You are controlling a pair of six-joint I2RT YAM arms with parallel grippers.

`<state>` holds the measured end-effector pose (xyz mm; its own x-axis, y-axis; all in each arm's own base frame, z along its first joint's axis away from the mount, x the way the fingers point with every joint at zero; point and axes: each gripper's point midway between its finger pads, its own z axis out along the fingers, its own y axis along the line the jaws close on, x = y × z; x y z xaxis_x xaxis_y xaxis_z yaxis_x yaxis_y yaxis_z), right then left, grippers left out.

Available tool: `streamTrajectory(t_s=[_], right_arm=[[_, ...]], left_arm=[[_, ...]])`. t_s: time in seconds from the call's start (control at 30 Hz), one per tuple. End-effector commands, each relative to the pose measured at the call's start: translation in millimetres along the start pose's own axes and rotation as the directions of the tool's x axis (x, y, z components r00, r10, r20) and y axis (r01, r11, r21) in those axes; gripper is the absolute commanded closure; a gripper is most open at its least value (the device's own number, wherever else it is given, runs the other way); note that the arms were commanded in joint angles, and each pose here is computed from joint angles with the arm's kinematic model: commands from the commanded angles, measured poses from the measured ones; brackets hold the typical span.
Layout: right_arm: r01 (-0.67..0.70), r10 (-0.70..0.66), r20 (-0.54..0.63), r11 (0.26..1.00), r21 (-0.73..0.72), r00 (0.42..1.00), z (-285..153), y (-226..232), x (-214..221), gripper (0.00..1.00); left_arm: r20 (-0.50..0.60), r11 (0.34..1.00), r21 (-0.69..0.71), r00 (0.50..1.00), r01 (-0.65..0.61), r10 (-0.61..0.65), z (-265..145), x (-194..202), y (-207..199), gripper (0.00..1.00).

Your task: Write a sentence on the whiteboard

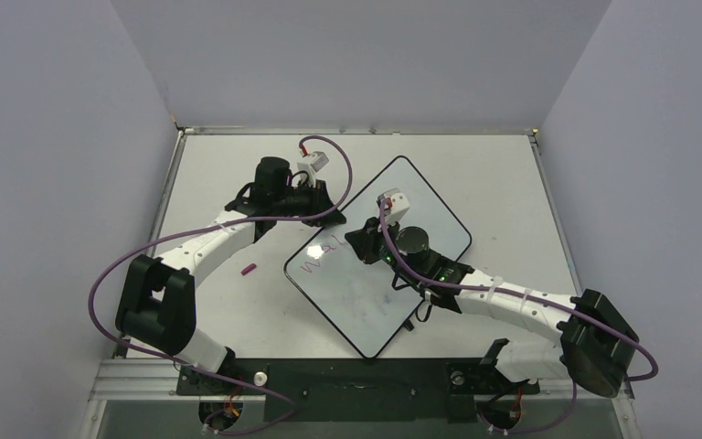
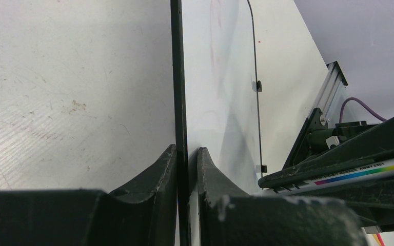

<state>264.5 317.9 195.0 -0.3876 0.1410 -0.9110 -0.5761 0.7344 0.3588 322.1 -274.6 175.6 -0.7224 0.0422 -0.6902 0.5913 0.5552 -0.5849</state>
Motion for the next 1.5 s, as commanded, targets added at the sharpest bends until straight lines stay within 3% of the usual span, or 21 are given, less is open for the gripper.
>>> streamTrajectory(t_s=[0.0,0.6,1.27,1.47], right_arm=[[0.0,0.0,-0.006,1.0,0.026,1.0,-2.2,-6.5,-0.1,1.0],[0.018,-0.018,0.017,1.0,-0.006,1.0,18.3,9.4,-22.8,1.0],[0.056,-0.057,0.027,0.997,0.057,0.998,23.5,-0.8,-38.9,1.0],[0.043,-0.043,0.055,0.999,0.008,0.998,18.8,11.7,-53.7,1.0]], left_arm=[[0.033,0.992,-0.073,0.994,-0.101,0.104,-3.9,-8.9,13.7,1.0],[0.034,0.992,-0.073,0.994,-0.102,0.105,-4.4,-8.8,13.2,1.0],[0.036,0.992,-0.074,0.994,-0.103,0.106,-4.5,-9.5,13.3,1.0],[0.035,0.992,-0.074,0.994,-0.103,0.106,-4.2,-9.4,13.5,1.0]])
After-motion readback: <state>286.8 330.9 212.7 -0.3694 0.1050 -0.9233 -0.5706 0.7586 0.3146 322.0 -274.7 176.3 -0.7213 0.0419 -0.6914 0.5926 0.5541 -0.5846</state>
